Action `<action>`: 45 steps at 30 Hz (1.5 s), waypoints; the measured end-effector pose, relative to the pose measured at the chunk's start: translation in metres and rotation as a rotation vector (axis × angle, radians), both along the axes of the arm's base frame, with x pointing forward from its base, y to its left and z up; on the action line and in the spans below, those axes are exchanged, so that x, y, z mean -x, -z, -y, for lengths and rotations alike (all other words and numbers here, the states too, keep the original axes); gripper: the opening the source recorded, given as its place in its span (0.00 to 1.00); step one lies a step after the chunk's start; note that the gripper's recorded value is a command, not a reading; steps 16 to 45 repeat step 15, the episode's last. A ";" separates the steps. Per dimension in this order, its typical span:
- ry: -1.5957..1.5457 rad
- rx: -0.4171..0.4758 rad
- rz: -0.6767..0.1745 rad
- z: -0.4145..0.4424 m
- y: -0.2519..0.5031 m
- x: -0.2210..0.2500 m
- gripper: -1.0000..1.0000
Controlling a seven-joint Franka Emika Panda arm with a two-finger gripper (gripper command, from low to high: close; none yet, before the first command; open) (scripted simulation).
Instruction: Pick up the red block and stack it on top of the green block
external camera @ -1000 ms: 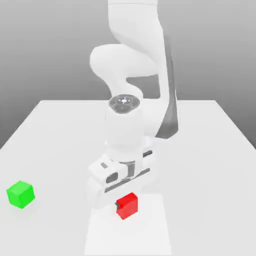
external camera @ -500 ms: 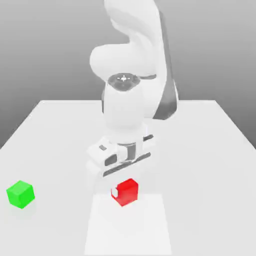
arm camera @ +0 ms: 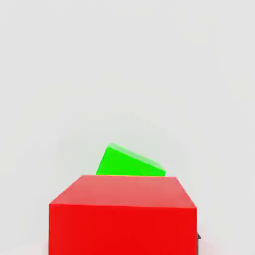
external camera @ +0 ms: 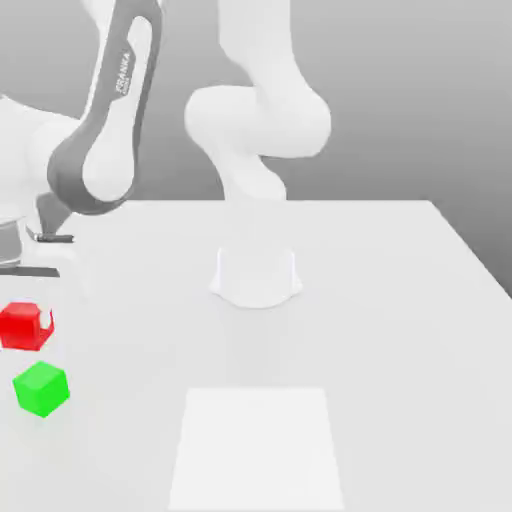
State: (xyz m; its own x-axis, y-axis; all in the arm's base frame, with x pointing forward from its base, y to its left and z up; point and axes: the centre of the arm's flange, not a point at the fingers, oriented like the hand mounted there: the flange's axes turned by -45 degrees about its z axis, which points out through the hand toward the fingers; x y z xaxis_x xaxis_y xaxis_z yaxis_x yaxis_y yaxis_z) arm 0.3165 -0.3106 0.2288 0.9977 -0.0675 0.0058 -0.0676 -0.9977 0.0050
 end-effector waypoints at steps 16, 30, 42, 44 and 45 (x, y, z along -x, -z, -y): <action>0.003 -0.002 -0.003 0.000 0.041 0.002 1.00; 0.003 -0.002 -0.003 0.000 0.041 0.002 1.00; 0.003 -0.002 -0.003 0.000 0.041 0.002 1.00; 0.003 -0.002 -0.003 0.000 0.041 0.002 1.00; 0.003 -0.002 -0.003 0.000 0.041 0.002 1.00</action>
